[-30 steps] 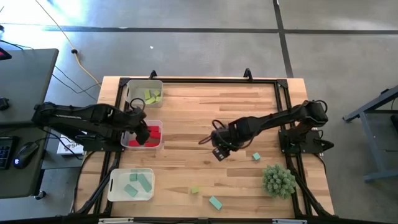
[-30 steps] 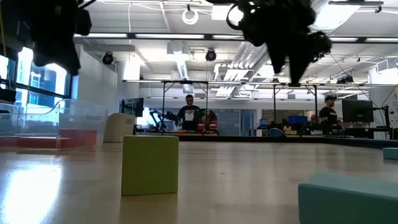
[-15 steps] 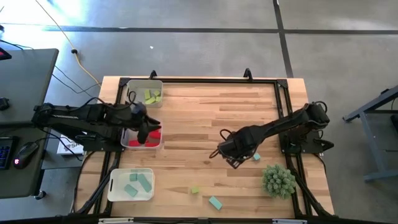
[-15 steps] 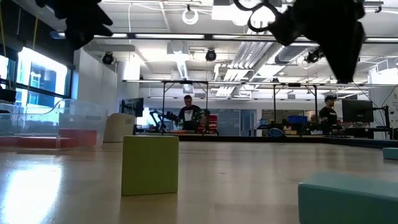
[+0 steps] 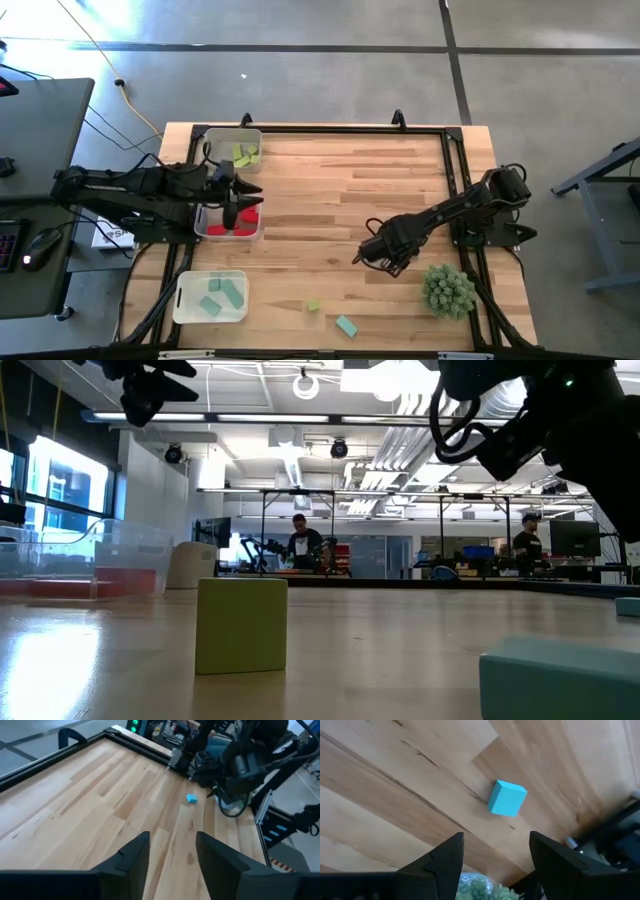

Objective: Sort & place blocks by color
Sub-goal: Put the light blue block into the white bin

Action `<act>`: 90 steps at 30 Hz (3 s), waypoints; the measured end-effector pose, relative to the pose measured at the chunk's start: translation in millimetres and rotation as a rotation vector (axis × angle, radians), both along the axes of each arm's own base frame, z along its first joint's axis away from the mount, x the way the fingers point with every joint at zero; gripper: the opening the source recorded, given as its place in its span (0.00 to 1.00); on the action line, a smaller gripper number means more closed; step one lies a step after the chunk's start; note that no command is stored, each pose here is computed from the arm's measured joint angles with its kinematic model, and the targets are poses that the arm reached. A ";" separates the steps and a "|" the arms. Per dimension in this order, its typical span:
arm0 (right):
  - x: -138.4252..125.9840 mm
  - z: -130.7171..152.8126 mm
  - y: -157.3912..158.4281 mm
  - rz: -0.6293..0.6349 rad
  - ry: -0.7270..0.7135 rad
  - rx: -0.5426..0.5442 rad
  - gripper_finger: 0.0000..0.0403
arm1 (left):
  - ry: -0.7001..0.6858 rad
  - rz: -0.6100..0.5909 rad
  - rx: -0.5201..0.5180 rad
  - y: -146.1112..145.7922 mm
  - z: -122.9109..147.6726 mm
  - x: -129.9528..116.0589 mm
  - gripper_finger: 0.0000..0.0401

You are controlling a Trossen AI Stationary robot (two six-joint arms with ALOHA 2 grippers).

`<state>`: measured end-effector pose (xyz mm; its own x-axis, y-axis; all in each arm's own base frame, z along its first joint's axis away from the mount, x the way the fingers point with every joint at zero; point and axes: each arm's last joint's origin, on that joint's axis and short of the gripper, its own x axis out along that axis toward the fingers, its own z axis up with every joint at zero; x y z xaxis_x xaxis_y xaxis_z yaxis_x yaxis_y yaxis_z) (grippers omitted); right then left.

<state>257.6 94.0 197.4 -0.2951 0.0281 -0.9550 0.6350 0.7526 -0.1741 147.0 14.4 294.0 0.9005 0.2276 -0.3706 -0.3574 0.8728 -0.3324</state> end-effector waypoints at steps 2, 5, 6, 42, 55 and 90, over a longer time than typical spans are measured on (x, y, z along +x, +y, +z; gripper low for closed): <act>-0.7 -0.2 -0.5 0.031 0.004 0.000 0.53 | -0.003 0.015 -0.011 1.2 0.0 -0.1 0.40; -1.2 0.0 -2.1 0.080 0.007 -0.012 0.53 | -0.008 0.048 -0.018 3.4 0.1 -0.4 0.45; -2.2 0.3 -2.8 0.091 0.016 -0.022 0.53 | -0.009 0.060 -0.019 4.2 0.2 -0.5 0.46; -87.8 -22.0 -41.0 -0.322 -0.388 0.111 0.53 | -0.010 0.088 -0.019 7.1 0.1 -0.7 0.46; -87.7 -22.0 -39.6 -0.302 -0.406 0.087 0.53 | -0.015 0.111 -0.034 7.5 0.1 -0.9 0.46; -69.2 -63.1 -20.8 -0.260 -0.265 0.032 0.49 | -0.015 0.114 -0.033 7.6 0.1 -0.9 0.46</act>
